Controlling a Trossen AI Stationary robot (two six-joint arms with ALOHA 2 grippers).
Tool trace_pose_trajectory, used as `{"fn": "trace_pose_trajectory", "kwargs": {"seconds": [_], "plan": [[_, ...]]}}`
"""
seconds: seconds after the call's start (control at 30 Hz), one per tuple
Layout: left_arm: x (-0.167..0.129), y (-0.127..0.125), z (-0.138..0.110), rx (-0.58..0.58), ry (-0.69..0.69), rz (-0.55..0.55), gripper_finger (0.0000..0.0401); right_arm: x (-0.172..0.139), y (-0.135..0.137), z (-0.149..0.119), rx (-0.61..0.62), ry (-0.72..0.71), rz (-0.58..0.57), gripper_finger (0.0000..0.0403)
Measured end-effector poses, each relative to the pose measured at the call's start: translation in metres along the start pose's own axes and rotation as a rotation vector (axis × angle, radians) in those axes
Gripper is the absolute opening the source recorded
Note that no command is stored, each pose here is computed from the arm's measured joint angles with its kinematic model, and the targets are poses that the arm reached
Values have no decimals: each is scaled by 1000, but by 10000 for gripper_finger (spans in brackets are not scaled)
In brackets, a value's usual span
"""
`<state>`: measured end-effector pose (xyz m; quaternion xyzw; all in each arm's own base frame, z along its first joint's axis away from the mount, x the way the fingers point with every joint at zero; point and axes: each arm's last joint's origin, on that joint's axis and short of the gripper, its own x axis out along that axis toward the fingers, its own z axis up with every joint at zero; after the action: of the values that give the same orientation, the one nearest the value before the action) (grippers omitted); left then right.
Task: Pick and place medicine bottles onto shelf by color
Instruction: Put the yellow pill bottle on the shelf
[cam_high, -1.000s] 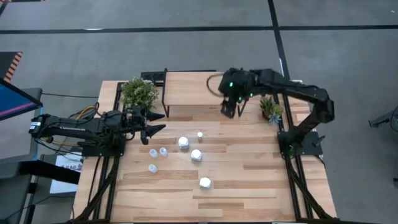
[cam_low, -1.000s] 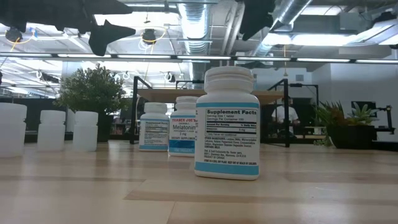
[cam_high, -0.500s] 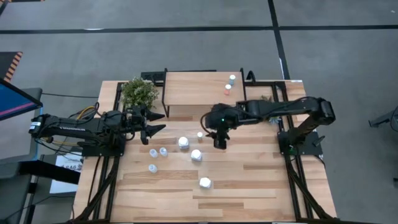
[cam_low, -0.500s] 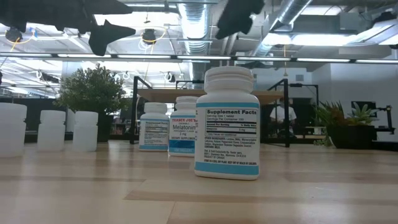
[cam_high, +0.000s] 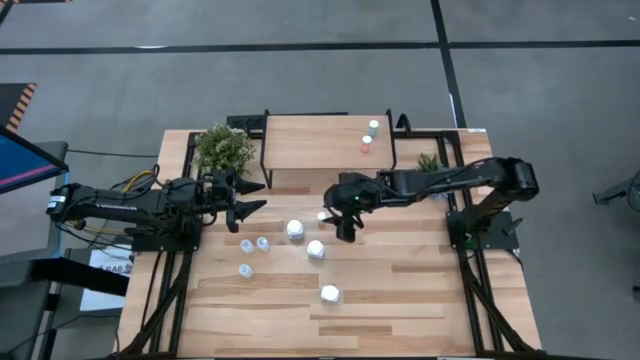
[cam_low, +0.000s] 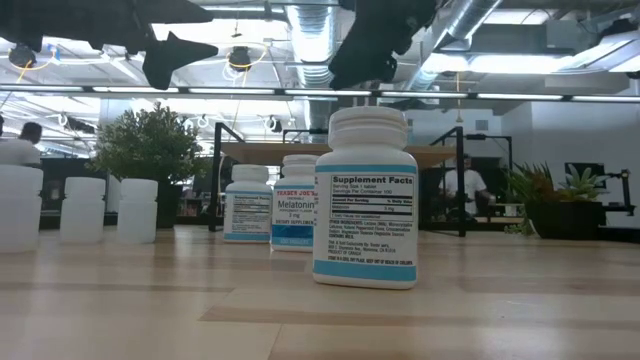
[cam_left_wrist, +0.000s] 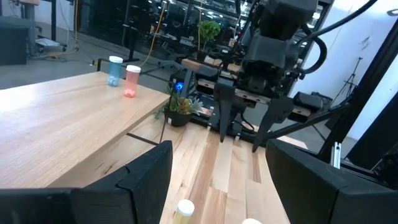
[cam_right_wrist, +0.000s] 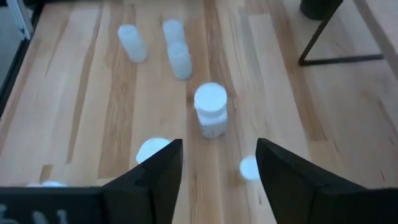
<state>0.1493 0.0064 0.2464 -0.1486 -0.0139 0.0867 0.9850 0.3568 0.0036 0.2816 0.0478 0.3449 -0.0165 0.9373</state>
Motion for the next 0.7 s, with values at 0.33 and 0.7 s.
{"fn": "trace_pose_trajectory", "kwargs": {"seconds": [0.33,0.7], "plan": [[0,0,-2,-6,16,5,245,53,0,9,-106,18,-2,278],[0,1,-2,5,24,7,245,75,-10,-13,-93,278,-64,279]]}}
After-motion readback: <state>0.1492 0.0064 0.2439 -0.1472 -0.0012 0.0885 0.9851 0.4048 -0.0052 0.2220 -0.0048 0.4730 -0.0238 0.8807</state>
